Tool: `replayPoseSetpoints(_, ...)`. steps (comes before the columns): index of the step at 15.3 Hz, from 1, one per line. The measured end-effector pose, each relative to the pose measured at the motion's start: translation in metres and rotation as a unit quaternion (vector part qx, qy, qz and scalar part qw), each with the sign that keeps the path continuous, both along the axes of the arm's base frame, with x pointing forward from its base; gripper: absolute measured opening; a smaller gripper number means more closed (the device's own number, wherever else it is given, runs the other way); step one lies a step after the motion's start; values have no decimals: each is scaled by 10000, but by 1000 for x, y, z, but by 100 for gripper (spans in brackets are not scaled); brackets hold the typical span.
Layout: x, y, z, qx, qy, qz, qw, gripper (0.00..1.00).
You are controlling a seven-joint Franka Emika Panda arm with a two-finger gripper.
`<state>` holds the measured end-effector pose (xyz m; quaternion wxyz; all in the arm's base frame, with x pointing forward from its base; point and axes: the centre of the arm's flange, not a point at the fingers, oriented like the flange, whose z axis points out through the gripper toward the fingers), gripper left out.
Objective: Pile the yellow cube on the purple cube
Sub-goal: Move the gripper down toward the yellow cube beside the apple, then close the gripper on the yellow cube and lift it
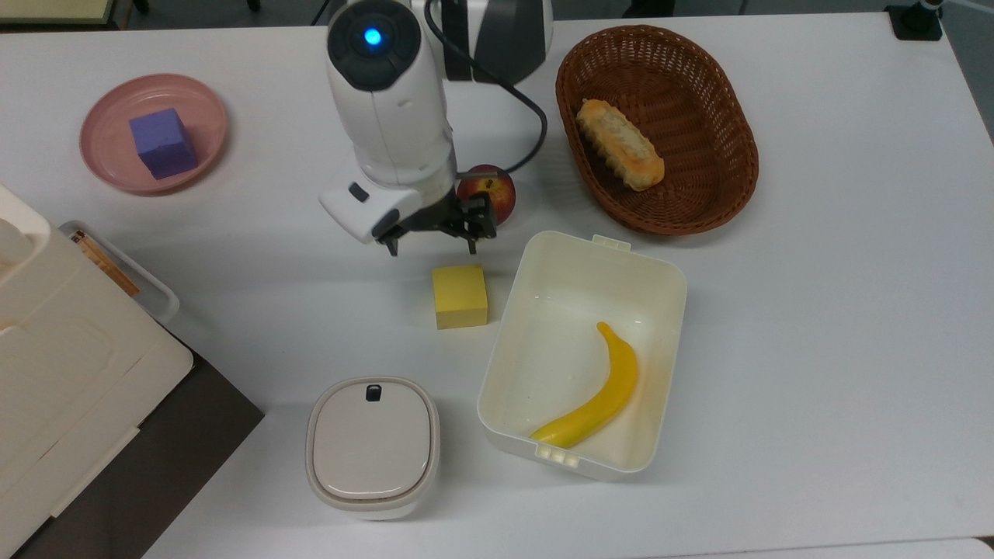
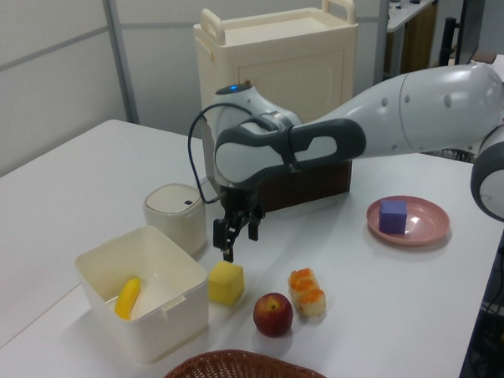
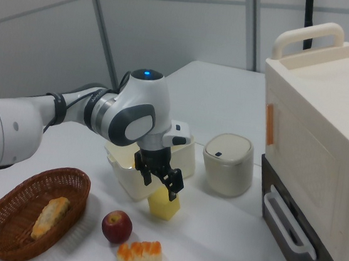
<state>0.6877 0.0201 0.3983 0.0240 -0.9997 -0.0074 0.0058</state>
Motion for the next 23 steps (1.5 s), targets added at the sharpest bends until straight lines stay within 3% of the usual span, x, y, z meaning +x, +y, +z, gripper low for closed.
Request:
replayPoseSetpoints(8, 14, 23, -40, 31, -223, -30, 9997, 100)
replayPoseSetpoints(20, 15, 23, -63, -18, -83, 24, 10000, 98)
replayPoseSetpoints(21, 15, 23, -63, -18, -85, 24, 10000, 96)
replayPoseSetpoints(23, 16, 23, -62, -17, -103, 23, 9999, 75)
